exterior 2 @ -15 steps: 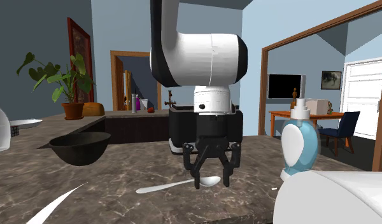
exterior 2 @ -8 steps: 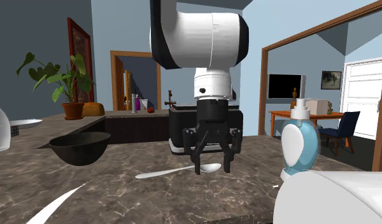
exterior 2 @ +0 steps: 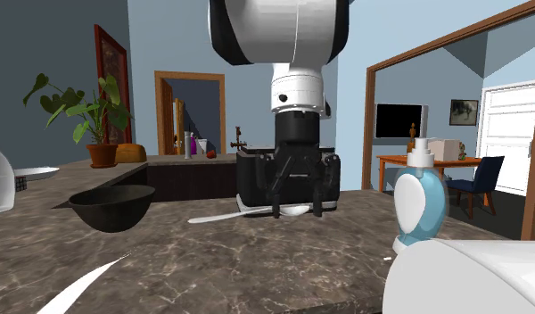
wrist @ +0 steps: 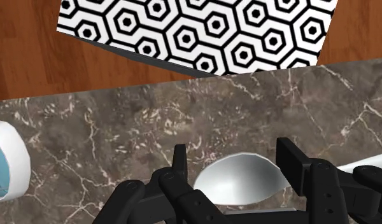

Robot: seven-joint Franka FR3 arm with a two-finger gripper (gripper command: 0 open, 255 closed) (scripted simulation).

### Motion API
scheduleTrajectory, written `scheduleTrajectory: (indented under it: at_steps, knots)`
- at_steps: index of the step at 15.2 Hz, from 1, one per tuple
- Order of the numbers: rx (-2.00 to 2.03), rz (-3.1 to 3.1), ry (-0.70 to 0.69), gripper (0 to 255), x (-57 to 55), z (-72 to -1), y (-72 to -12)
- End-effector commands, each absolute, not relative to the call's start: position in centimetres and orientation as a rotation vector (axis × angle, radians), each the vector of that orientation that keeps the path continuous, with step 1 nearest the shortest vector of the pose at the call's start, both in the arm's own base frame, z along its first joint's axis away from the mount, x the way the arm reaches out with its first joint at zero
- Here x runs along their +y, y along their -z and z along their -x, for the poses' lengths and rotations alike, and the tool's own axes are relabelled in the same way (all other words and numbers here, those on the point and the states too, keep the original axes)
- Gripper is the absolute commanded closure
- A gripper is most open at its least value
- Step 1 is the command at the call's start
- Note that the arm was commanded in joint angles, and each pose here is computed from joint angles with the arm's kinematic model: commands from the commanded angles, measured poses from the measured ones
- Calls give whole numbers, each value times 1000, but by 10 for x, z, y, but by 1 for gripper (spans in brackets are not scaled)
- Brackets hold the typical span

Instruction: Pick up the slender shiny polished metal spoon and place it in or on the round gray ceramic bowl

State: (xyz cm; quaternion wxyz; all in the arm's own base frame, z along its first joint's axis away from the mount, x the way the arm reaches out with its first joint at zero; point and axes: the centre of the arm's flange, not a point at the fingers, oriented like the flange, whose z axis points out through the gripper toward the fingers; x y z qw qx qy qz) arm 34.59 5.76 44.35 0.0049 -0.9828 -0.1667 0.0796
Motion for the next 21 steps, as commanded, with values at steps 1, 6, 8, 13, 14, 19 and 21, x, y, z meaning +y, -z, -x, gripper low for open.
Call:
scheduleTrajectory:
  at_steps: [1, 6, 8, 13, 14, 19, 21]
  knots:
    - [-522, 3078, -250, 255, 56, -346, -454]
    - [-522, 3078, -250, 255, 56, -346, -480]
    - [-522, 3078, -250, 255, 56, -346, -490]
    - [-522, 3078, -250, 255, 81, -355, -505]
    - [-522, 3078, -250, 255, 93, -360, -505]
    - [-522, 3078, -250, 255, 154, -384, -506]
    - [-522, 3078, -250, 255, 179, -394, -507]
